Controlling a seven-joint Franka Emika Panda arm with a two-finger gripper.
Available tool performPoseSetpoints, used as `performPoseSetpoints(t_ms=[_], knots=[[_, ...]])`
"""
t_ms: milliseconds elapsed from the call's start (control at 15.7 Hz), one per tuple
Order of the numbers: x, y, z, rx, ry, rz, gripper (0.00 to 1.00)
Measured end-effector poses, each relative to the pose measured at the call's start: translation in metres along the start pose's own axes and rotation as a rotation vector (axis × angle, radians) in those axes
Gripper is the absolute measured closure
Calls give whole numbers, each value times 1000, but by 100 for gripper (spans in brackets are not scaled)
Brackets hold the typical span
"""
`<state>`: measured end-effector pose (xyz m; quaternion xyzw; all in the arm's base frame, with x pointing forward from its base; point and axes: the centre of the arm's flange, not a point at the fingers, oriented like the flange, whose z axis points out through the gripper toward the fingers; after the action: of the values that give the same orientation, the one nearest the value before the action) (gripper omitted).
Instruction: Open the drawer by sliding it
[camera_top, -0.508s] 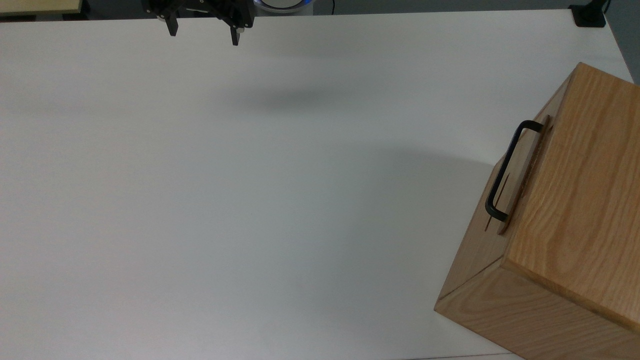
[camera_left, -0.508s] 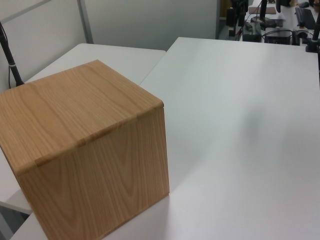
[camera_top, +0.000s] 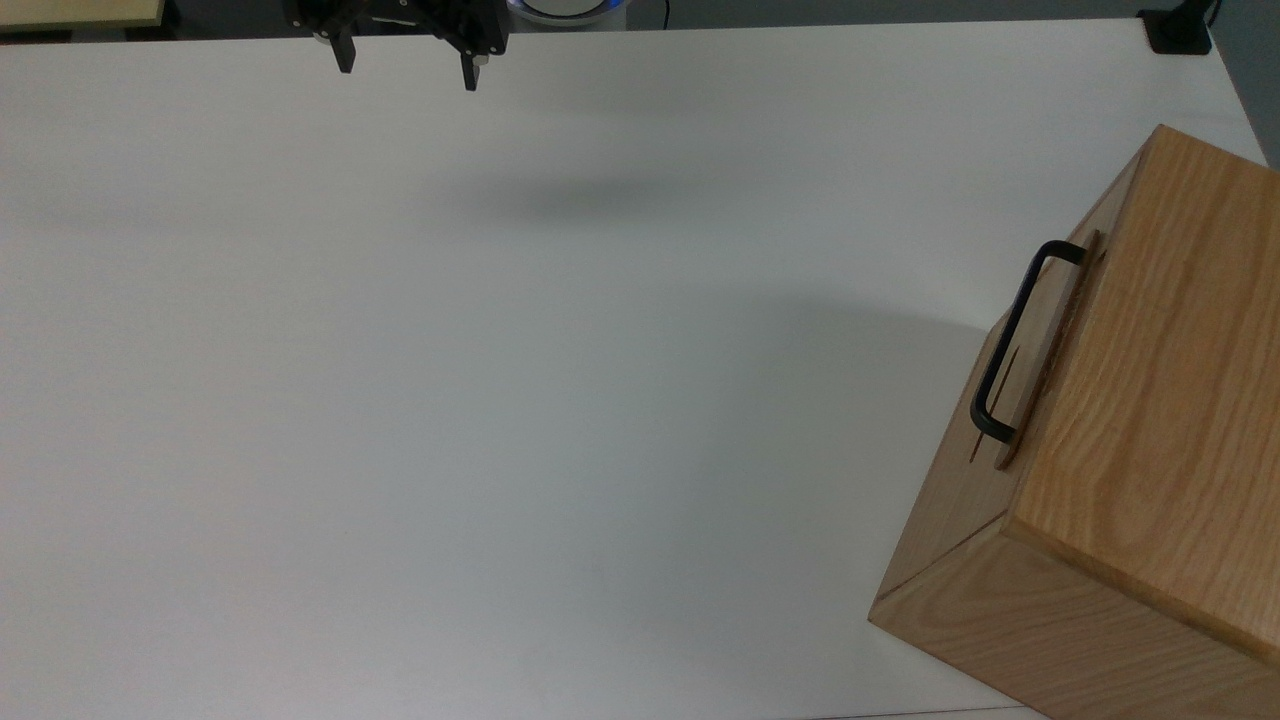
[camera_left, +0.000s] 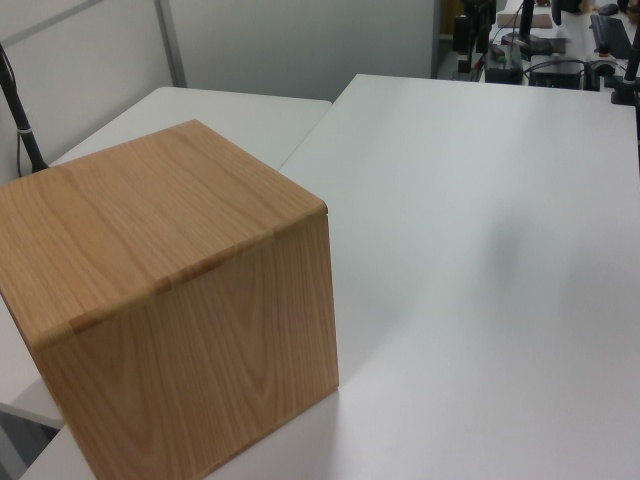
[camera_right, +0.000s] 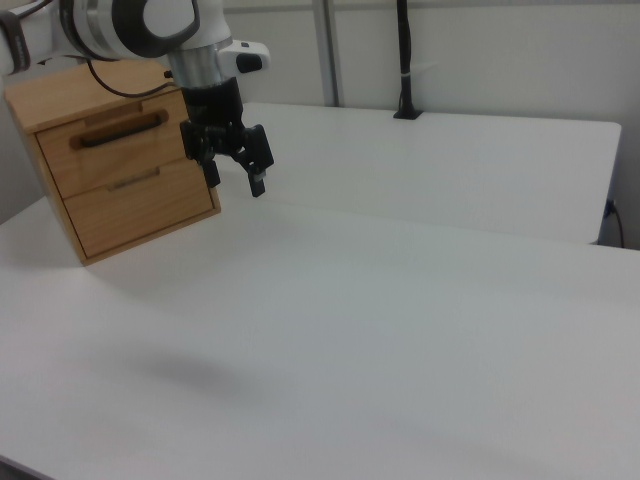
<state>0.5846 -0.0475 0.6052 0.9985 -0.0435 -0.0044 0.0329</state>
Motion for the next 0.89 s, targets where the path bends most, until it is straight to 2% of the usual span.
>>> performPoseSetpoints(t_ms=[635, 890], knots=[[0, 0, 1, 1, -1, -1, 0], [1, -7, 3, 33, -5, -5, 0]])
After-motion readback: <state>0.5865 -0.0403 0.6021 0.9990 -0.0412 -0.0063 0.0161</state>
